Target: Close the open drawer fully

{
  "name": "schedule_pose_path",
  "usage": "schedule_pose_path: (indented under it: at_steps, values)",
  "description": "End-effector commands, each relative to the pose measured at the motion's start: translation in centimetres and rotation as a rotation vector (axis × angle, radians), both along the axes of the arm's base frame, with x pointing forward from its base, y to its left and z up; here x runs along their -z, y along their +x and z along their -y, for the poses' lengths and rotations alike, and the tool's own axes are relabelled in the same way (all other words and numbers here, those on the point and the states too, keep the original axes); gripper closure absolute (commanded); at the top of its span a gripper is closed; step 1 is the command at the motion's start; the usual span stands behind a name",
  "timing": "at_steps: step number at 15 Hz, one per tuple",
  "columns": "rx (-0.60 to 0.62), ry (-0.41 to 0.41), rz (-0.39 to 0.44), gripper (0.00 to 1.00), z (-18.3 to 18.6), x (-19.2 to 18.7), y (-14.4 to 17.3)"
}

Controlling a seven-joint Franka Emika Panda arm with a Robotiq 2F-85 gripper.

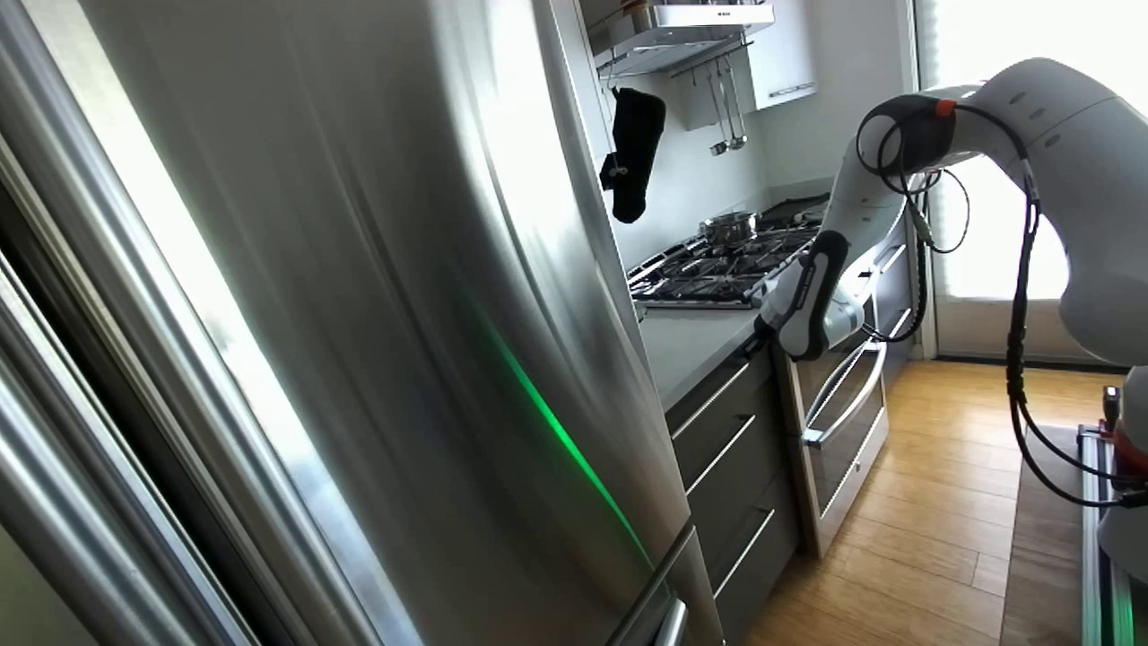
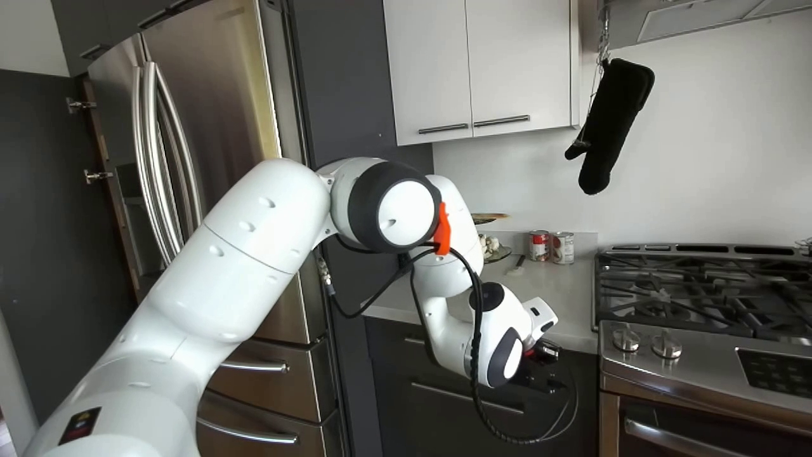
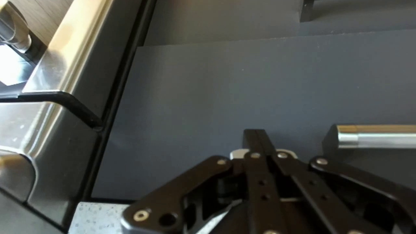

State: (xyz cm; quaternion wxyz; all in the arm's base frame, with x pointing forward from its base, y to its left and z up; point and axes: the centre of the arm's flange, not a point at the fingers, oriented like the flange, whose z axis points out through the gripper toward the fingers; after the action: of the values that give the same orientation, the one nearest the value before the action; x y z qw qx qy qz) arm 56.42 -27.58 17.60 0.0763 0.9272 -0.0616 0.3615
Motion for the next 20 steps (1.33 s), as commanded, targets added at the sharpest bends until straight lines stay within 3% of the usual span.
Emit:
schedule_pose_path:
  at_steps: [1, 4, 5, 7, 11, 16, 20]
  values:
    - [-0.01, 0.042, -0.004, 1.0, 0.5, 2.0, 0.8]
    - [-0.008, 0.046, -0.057, 1.0, -0.6, 0.9, -0.8]
    - [-0.01, 0.053, -0.095, 0.74, -1.0, 0.3, -1.7]
    - [0.007, 0.054, -0.179, 0.68, -1.5, -0.4, -3.0]
    - [0.019, 0.05, -0.395, 0.38, -2.9, -1.8, -6.5]
    - [0.029, 0.038, -0.552, 0.01, -5.6, -3.9, -10.6]
    - [-0.006, 0.078, -0.573, 0.0, -9.6, -5.9, -13.4]
